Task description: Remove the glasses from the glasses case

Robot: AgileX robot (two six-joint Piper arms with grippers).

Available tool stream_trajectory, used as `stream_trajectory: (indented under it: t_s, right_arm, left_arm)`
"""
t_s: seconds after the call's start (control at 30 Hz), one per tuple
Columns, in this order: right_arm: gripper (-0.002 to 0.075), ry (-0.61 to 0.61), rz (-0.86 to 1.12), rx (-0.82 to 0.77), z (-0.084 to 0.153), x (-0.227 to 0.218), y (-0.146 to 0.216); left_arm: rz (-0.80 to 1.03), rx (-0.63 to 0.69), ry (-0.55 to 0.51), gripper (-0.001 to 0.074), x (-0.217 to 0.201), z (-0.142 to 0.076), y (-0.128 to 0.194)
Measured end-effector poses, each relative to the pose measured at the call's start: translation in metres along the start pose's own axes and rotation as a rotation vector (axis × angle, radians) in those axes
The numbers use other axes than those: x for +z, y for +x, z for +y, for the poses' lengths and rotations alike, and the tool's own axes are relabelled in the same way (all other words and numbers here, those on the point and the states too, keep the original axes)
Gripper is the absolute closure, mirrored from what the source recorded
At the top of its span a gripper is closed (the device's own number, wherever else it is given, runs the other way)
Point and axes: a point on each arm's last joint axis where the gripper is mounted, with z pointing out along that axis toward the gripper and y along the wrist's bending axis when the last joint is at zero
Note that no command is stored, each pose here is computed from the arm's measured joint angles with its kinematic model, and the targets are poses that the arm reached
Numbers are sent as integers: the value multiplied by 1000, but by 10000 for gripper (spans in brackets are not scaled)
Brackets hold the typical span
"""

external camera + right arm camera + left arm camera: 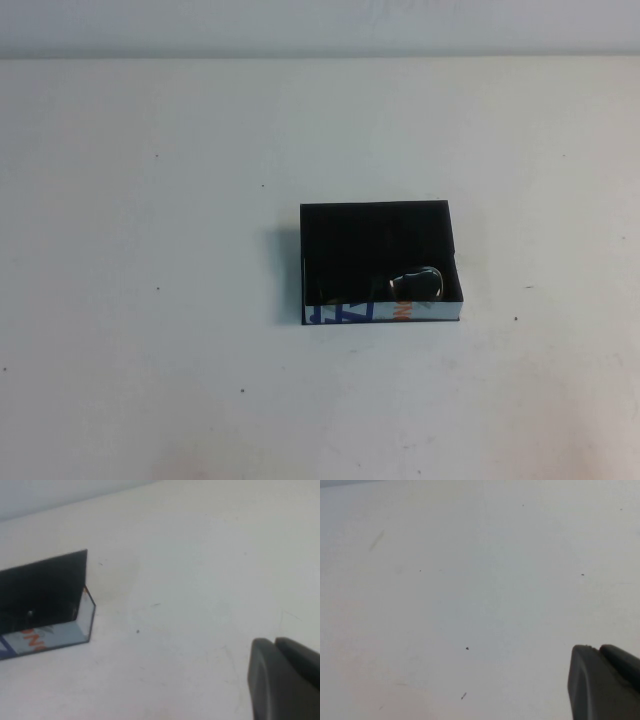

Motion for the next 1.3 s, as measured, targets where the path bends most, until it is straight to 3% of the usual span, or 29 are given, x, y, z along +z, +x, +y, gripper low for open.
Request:
stream_trajectory:
  t_s: [0.33, 0.47, 0.67, 0.97, 1.17, 1.3]
  right_arm:
    - [743, -105, -171, 11, 33, -52, -87]
    - [743, -119, -151, 13, 39, -62, -102]
    - [743, -85, -27, 14, 40, -35, -109]
    - [743, -116, 127, -272, 65, 7, -183]
    - [743, -249, 337, -470, 97, 55, -222]
    - [743, -377, 510, -695, 120, 97, -224]
  left_arm:
    - [0, 0, 0, 739, 0, 0, 0]
    - [0, 0, 0, 739, 0, 0, 0]
    - [0, 0, 0, 739, 0, 0, 0]
    - [0, 0, 0, 739, 0, 0, 0]
    - [0, 0, 0, 739, 0, 0, 0]
    - [0, 0, 0, 739, 0, 0, 0]
